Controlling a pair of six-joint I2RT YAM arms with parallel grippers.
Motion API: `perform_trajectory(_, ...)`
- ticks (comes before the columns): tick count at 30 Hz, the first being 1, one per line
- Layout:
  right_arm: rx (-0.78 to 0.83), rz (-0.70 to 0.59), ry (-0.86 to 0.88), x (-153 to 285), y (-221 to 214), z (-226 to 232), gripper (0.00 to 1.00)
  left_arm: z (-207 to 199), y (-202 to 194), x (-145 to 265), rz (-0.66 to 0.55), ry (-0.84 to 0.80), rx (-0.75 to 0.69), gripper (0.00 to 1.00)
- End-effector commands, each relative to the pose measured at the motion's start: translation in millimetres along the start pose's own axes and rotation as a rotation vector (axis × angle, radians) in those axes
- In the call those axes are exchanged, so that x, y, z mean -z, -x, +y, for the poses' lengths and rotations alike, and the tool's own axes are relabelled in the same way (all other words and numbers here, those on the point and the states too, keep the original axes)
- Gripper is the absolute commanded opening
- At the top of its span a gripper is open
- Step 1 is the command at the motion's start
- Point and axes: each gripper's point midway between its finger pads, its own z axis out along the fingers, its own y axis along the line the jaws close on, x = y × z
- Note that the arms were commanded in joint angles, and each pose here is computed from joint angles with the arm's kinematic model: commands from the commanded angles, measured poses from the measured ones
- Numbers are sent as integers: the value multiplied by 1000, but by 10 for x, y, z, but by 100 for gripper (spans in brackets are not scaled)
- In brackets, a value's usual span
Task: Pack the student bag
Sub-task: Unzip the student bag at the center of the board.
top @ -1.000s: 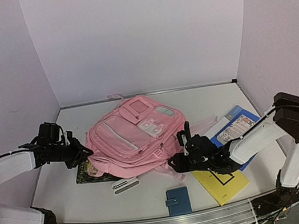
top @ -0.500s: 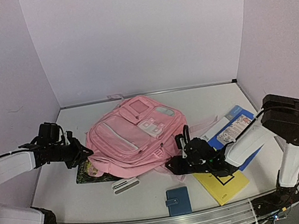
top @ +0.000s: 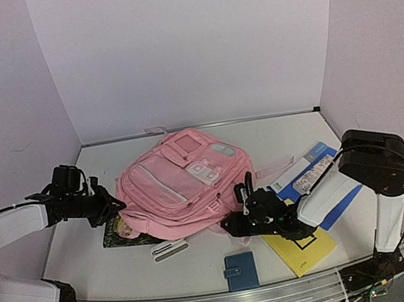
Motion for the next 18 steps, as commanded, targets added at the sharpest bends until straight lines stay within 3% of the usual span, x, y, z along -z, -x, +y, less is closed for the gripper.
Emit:
perform_trajectory(1, -31, -18, -16, -109, 36, -53, 23, -480, 188, 144, -46, -132, -77, 0)
perform_trajectory(18, -168, -44, -89, -265, -3, -305, 23, -476, 186, 144, -46, -127, -84, 0)
